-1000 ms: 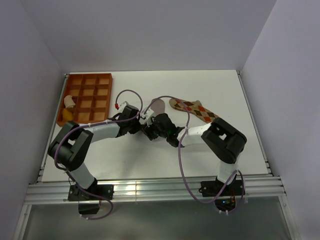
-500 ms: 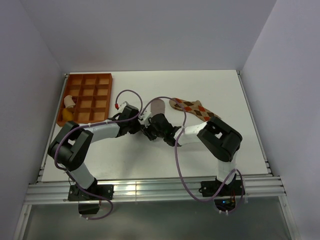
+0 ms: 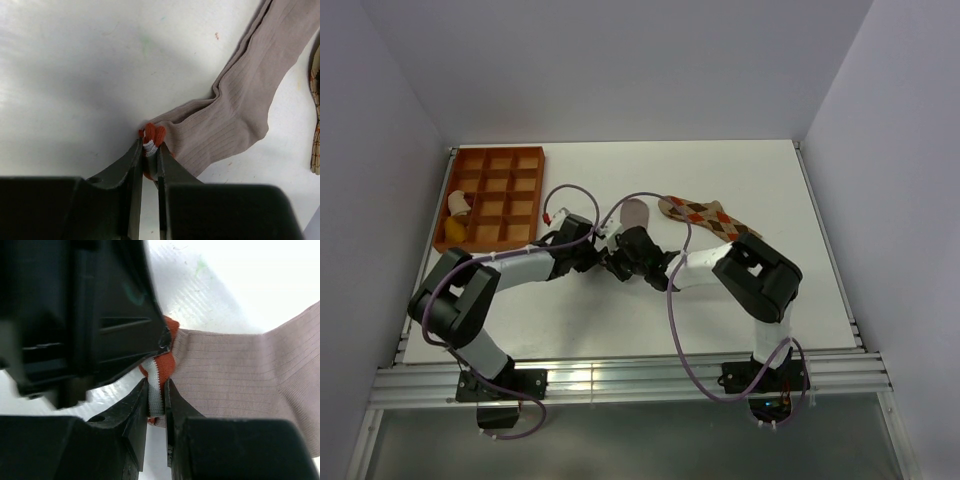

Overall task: Roll the socks
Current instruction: Roll the sock at the center of the board.

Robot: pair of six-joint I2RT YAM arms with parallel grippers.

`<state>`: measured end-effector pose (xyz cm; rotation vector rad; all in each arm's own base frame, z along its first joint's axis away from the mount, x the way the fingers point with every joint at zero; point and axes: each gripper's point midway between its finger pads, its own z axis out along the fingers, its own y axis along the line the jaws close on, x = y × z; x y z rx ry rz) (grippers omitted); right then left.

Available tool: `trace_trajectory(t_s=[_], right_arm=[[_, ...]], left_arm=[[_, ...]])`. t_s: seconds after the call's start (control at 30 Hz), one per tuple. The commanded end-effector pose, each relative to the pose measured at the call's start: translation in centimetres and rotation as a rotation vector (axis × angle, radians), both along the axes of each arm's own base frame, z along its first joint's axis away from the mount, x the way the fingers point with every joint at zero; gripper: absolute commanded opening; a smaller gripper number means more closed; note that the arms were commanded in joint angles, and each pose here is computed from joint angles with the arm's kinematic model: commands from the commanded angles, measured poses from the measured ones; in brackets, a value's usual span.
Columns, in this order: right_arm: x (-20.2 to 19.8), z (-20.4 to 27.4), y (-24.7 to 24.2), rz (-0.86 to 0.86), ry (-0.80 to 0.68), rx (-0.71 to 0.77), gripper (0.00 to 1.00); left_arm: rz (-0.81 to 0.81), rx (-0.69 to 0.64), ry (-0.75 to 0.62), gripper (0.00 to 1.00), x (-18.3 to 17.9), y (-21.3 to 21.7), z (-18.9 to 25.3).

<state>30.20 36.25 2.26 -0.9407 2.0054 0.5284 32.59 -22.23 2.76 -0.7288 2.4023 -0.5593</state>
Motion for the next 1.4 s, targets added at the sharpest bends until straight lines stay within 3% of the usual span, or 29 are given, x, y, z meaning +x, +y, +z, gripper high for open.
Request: trace_trajectory(t_s=[0.0, 0.4, 0.67, 0.93, 1.37], right_arm=[[-0.3, -0.5, -0.7, -0.070, 0.122, 0.020, 0.00], [0.5, 0.0, -2.4, -0.200, 0.304, 0.173, 0.00], [0.4, 0.0, -3.5, -0.256, 0.495, 0.361, 0.00], [0.7, 0.3, -4.2, -0.322, 0.589, 0.519, 0.00], [0.5, -1.4, -5.8, -0.437, 0.754, 0.666, 0.00]], left_arm=[[0.060, -0.035, -0.042, 0.19, 0.2, 0.5, 1.8], [0.109, -0.112, -0.137, 0.51, 0.2, 1.0, 4.7], [0.071, -0.155, -0.136, 0.48, -0.1, 0.1, 4.2], [0.011, -0.184, -0.141, 0.47, 0.4, -1.8, 4.0], [-0.052, -0.196, -0.116, 0.46, 1.1, -4.2, 2.4]])
